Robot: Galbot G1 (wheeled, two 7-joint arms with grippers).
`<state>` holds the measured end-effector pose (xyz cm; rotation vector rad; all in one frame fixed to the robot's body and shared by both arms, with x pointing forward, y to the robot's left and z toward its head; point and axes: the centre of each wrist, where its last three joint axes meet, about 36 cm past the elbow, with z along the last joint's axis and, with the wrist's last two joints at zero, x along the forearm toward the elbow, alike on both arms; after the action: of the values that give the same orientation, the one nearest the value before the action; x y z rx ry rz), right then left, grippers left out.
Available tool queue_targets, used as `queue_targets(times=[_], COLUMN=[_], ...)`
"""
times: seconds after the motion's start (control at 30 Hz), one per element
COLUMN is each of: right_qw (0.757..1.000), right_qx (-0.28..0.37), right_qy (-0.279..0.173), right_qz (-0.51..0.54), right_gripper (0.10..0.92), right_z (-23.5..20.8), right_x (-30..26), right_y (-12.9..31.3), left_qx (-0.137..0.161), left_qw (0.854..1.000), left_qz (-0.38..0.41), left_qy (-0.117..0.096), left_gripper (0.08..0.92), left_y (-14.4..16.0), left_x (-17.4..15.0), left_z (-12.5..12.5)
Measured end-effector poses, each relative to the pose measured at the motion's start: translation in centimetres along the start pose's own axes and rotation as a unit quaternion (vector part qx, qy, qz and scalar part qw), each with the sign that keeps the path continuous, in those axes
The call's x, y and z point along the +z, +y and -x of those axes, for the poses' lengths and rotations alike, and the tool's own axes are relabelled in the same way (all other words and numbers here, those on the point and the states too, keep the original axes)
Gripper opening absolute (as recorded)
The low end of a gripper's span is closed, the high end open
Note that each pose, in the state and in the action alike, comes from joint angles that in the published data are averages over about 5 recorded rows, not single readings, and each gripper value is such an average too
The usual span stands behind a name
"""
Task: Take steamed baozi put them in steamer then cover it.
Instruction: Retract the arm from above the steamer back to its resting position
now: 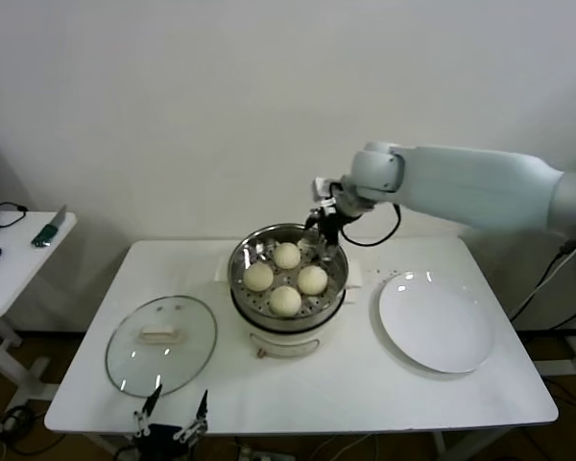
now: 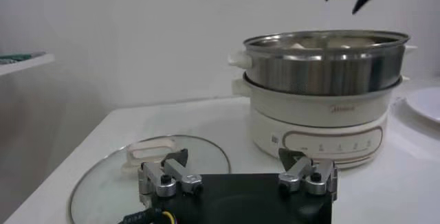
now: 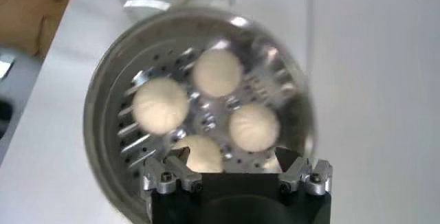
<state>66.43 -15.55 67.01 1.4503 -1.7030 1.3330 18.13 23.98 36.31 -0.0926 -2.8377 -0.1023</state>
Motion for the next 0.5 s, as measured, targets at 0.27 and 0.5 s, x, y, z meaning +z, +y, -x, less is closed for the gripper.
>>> queue_targets(times=[0.27, 0.5], right_qw=[0.98, 0.929], right_qx=[0.131, 0.25], right_qy=[-0.119, -0.196], right_qz=[0.093, 0.191], right_gripper=[0.823, 0.823], right_z=[-1.7, -2.0], right_x=[4.0, 9.3], right_y=[3.3, 7.3], left_qx=[-0.009, -0.01], left_qw=[1.0, 1.0], left_qz=[0.0, 0.004], left_qy=[-0.02, -0.027], left_gripper=[0.823, 0.823], left_y=[0.6, 1.0], left_x=[-0.5, -0.3], left_z=[0.3, 0.9])
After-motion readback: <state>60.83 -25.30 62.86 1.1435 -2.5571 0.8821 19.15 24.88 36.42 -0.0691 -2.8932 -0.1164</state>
